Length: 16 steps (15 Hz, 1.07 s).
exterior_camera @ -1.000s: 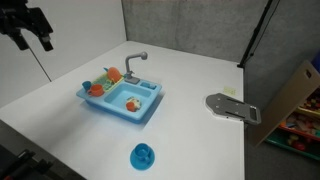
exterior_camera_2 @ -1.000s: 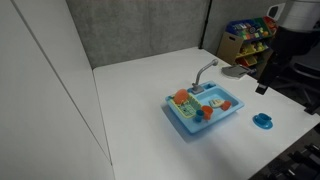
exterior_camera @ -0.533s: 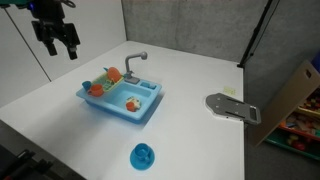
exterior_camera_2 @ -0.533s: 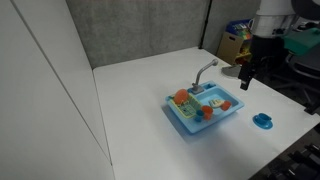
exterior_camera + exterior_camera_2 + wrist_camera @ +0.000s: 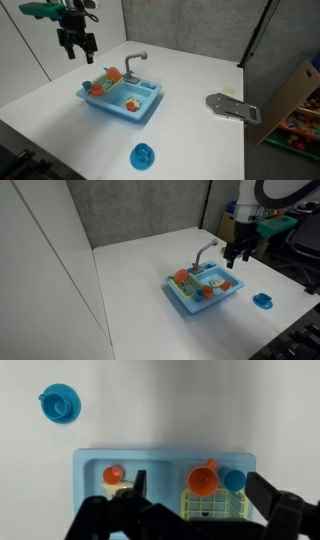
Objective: Put the orange mug to the right of the sink
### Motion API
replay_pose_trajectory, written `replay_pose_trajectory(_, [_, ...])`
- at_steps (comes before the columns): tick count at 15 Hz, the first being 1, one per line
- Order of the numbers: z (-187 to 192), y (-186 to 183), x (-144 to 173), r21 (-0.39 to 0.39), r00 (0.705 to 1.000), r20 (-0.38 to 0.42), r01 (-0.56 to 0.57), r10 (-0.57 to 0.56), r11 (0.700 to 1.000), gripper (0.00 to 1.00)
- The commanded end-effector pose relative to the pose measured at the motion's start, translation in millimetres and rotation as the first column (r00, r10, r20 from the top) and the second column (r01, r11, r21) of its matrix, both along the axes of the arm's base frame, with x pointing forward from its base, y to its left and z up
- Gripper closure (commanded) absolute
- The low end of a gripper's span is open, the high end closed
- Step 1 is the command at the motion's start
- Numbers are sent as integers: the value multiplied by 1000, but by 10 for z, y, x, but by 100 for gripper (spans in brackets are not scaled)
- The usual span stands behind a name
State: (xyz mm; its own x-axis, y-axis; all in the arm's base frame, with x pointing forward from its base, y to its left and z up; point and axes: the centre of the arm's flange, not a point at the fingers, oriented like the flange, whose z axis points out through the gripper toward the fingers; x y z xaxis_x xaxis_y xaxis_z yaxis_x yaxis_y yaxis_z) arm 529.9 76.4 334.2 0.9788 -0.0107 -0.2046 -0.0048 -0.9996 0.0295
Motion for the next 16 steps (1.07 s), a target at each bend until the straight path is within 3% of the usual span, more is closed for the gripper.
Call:
replay_pose_trajectory(1, [-22,-3,41,3,1000,-2,2,-2,1000,0])
replay_pose_trajectory(5, [-39,1,98,6,1000,-1,3,-3,1000,0])
replay_pose_trajectory(10, [-151,-81,234,42,989,139,36,-42,998,0])
replay_pose_trajectory(16, [-557,-171,406,49,986,151,70,-77,996,0])
